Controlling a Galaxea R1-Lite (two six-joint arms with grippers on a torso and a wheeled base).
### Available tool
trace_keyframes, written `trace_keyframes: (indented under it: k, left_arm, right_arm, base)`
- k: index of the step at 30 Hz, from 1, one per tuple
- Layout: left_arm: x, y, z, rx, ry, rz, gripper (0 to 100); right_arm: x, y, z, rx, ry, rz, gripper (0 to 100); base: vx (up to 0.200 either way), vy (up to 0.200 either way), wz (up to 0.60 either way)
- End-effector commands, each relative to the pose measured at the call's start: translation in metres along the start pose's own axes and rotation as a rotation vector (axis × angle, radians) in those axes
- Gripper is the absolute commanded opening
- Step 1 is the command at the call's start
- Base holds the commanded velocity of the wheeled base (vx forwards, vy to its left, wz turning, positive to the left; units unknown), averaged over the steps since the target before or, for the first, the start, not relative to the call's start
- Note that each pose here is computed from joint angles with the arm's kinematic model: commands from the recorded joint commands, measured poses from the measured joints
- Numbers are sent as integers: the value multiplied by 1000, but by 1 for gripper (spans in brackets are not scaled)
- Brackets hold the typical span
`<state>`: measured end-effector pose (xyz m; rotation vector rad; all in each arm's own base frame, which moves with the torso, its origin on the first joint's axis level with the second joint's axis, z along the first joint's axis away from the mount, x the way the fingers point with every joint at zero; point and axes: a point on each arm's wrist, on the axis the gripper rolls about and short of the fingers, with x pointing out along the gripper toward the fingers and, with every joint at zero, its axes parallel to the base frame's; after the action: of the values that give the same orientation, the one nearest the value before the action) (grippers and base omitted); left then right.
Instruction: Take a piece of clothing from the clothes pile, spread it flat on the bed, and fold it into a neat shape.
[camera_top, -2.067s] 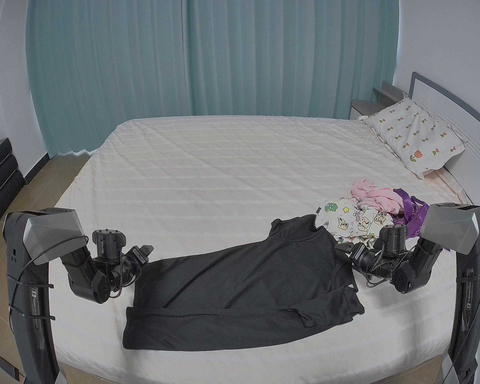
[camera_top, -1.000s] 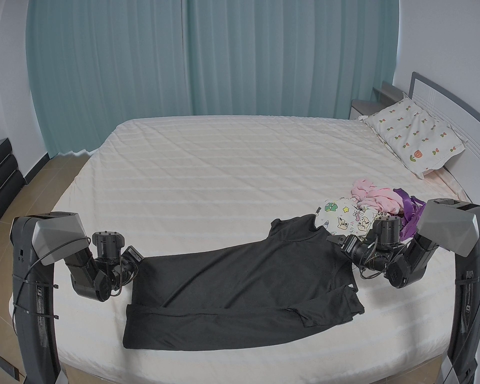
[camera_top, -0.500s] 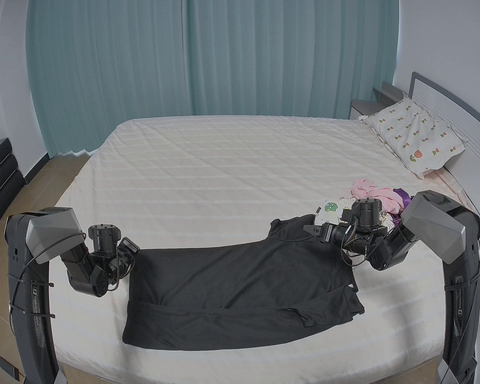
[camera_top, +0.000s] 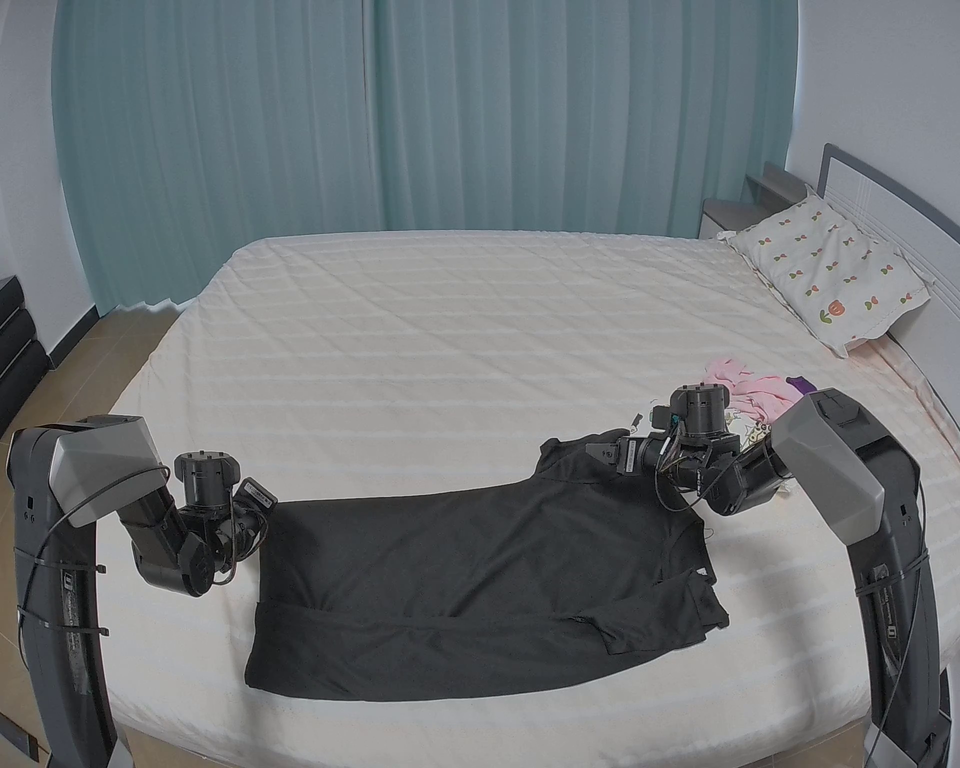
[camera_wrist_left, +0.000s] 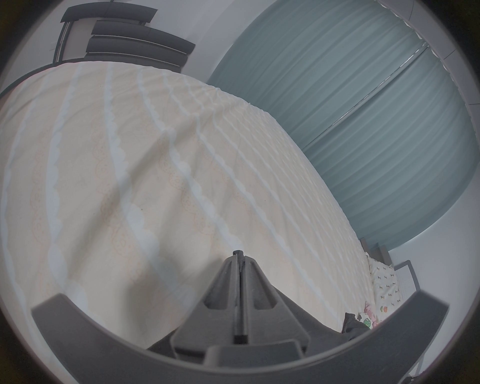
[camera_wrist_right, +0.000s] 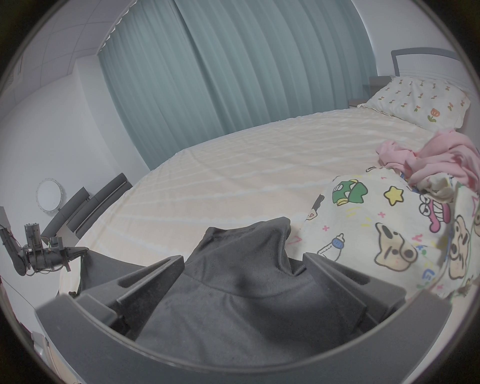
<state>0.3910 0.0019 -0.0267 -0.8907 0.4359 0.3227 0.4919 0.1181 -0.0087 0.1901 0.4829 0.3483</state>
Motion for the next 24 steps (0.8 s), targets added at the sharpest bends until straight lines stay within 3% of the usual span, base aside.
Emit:
trace_keyframes:
  k: [1,3,4,12,18,24]
  left_arm:
    - [-1,0,0,0,2,0,0]
    - [-1,0,0,-1,1,1,0]
    - [-1,0,0,-1,1,1,0]
    - [-2,1,0,-1,2,4,0]
    - [-4,-3,3,-1,-8,-8,0]
    - [-12,-8,8,-1,-19,-20,0]
  right_arm:
    - [20,-8,-20,3,27,-11,100]
    - [24,-10,-20,4,31,-13,100]
    - [26,-10,-21,6,32,-13,0]
    - [26,-14,-15,43,6,-17,0]
    - [14,-10,3,101,-65,-22,0]
    - [-5,-13,10,106,-124,-27,0]
  base:
    - [0,0,0]
    - [0,0,0]
    - [0,0,0]
    - [0,0,0]
    - [0,0,0]
    - [0,0,0]
